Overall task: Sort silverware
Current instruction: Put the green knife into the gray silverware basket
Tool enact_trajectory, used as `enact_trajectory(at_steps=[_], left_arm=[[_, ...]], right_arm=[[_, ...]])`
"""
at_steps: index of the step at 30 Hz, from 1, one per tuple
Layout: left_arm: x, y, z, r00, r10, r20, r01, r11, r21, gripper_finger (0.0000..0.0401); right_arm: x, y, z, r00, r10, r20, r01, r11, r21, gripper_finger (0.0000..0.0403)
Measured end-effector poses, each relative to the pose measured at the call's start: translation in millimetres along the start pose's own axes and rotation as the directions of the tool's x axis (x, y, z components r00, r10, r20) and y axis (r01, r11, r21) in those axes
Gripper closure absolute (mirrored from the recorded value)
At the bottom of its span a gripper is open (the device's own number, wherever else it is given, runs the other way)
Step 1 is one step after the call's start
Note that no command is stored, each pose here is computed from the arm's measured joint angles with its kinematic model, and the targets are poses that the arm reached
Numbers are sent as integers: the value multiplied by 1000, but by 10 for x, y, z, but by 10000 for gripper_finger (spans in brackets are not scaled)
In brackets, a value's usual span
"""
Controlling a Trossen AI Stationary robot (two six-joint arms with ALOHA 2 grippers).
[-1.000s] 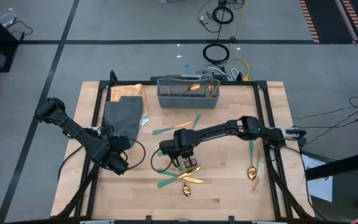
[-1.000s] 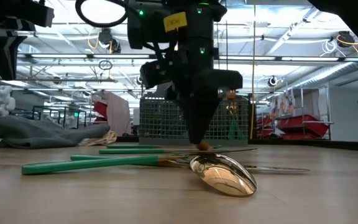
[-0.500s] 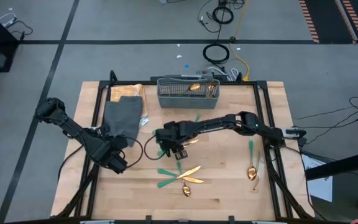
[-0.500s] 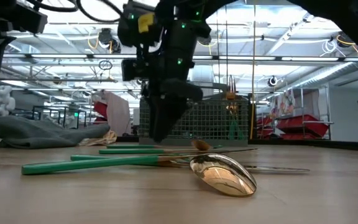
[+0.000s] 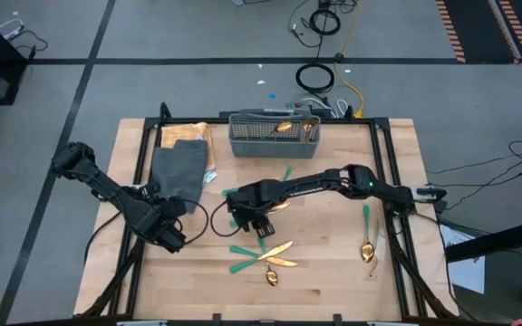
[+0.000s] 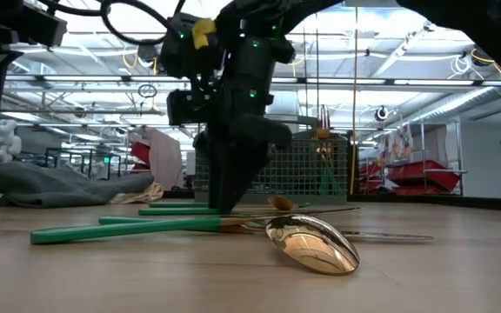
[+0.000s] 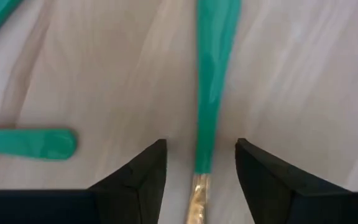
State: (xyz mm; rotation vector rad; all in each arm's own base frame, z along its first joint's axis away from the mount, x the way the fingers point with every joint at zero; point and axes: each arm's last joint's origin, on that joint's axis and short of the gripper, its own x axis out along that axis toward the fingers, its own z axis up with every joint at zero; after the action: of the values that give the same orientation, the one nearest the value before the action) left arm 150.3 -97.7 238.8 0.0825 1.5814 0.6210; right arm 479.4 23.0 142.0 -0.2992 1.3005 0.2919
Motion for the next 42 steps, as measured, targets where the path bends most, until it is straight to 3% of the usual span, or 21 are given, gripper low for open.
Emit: enact_trajectory(at_steps=[6,16,25,42], left_arm=[[42,-7,-13,1000,4,-2,-4,1000,3,357],[60,-13,-26,1000,7,-10,-7,1000,8,357],[60,-13,-26,1000,6,-10,-6,1000,9,357],[38,-55,-84,999,16,39,-18,999,48,357]], right_arm=[[157,-55,-52,999,23,-38,-23,1000,-13,243],[314,-21,-140,989,64,-132,-64,998,10,392],[250,69,-99,989,30,-146,-24,999,38,401],[-220,209,148,970,-108,-219,119,992,37,402]])
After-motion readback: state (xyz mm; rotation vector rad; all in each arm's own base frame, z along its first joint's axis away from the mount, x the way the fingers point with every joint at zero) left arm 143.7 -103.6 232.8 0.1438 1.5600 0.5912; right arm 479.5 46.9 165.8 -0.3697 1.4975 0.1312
